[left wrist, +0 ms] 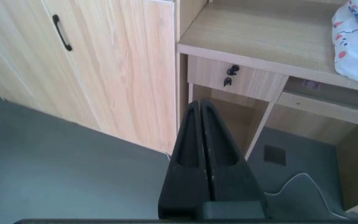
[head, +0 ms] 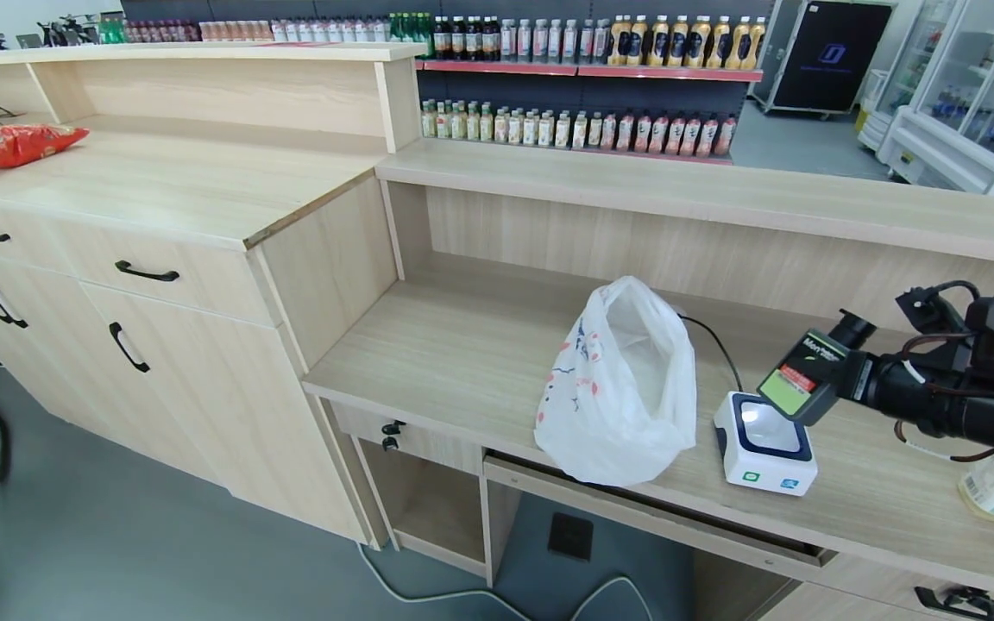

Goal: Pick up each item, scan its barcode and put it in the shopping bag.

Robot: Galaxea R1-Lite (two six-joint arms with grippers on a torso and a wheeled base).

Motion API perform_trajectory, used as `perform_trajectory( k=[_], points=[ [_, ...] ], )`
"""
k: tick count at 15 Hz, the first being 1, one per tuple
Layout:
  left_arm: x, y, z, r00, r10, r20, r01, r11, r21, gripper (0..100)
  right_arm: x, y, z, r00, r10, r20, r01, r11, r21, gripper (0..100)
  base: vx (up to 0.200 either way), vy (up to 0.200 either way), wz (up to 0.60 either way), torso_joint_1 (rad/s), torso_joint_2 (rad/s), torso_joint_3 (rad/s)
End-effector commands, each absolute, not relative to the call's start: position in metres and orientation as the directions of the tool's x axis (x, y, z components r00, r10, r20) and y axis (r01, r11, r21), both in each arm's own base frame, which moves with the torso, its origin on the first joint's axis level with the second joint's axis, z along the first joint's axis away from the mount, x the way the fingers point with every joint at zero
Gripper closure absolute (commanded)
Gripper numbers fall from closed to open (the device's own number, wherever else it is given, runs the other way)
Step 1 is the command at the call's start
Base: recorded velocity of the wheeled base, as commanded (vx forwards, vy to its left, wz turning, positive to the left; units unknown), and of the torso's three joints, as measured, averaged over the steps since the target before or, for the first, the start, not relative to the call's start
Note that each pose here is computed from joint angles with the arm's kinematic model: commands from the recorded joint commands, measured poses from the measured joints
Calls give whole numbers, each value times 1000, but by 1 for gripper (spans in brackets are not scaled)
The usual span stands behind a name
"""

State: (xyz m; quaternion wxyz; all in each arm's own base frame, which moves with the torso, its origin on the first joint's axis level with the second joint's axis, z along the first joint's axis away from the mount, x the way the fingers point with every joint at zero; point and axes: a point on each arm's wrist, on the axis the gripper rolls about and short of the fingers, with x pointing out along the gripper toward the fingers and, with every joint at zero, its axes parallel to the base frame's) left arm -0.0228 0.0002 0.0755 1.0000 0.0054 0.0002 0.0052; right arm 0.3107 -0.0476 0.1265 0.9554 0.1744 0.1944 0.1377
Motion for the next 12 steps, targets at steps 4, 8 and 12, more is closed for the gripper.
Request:
perform_trajectory(
  k=[4,8,12],
  points=[
    [-23,0,75,1000,11,0,-11,1000,12,100,310,-47,121,879,335,-340,-191,900,392,100,0,0,0,0,0,0],
    [-23,0,75,1000,11,0,-11,1000,11,100,312,-47,119,878,336,-339,-193,899,393,100,0,0,0,0,0,0],
    [-23,0,75,1000,11,0,-11,1000,11,100,319,-44,115,885,348,-308,-222,899,378,100,0,0,0,0,0,0]
  ],
)
